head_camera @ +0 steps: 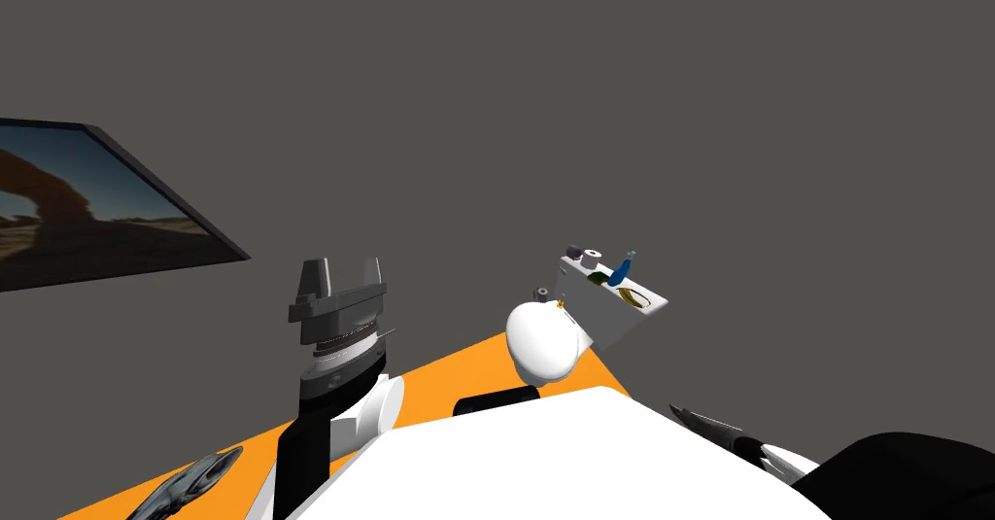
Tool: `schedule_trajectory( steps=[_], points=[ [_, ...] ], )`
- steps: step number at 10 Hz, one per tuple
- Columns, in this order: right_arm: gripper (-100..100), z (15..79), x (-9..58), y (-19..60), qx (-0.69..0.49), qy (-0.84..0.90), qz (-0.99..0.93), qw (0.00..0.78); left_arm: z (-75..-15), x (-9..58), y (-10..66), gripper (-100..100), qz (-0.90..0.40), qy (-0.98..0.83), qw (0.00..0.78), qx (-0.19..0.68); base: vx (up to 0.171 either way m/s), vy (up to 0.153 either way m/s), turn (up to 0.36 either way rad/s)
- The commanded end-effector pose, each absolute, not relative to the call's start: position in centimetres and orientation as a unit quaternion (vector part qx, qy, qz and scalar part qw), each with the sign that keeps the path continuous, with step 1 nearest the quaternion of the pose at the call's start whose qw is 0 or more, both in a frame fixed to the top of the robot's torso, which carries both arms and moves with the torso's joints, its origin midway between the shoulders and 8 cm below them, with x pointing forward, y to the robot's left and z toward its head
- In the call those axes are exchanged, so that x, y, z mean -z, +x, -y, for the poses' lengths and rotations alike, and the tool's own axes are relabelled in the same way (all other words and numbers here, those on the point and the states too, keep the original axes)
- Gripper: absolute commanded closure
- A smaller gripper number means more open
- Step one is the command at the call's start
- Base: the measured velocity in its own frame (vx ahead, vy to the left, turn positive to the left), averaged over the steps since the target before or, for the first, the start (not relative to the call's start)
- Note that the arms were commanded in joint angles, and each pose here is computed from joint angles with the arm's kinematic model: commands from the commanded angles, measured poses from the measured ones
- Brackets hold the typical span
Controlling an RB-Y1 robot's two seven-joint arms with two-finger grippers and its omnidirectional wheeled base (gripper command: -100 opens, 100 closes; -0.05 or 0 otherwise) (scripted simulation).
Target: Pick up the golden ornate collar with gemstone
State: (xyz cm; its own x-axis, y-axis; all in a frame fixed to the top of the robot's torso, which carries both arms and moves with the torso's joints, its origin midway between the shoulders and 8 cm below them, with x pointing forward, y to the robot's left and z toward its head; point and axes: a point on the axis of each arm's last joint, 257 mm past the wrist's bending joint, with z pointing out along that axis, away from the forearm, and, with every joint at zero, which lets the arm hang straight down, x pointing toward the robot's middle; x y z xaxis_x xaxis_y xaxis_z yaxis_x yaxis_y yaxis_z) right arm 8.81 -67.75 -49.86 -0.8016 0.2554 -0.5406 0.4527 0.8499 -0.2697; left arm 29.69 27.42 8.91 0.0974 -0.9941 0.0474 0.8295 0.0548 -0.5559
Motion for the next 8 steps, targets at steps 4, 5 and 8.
schedule_trajectory(
  steps=[4, 5, 8],
  points=[
    [-100, 71.96, 47.56, 7.67, 0.246, 0.171, -0.925, 0.235, -27.42, -8.91, 29.69, 0, -0.179, -0.231, 0.704, 0.648, 0.017, 0.038, 0.011],
    [-100, 71.96, 47.56, 7.67, 0.246, 0.171, -0.925, 0.235, -27.42, -8.91, 29.69, 0, -0.179, -0.231, 0.704, 0.648, 0.007, 0.012, -0.012],
    [-100, 71.96, 47.56, 7.67, 0.246, 0.171, -0.925, 0.235, -27.42, -8.91, 29.69, 0, -0.179, -0.231, 0.704, 0.648, 0.002, 0.006, 0.016]
  ],
)
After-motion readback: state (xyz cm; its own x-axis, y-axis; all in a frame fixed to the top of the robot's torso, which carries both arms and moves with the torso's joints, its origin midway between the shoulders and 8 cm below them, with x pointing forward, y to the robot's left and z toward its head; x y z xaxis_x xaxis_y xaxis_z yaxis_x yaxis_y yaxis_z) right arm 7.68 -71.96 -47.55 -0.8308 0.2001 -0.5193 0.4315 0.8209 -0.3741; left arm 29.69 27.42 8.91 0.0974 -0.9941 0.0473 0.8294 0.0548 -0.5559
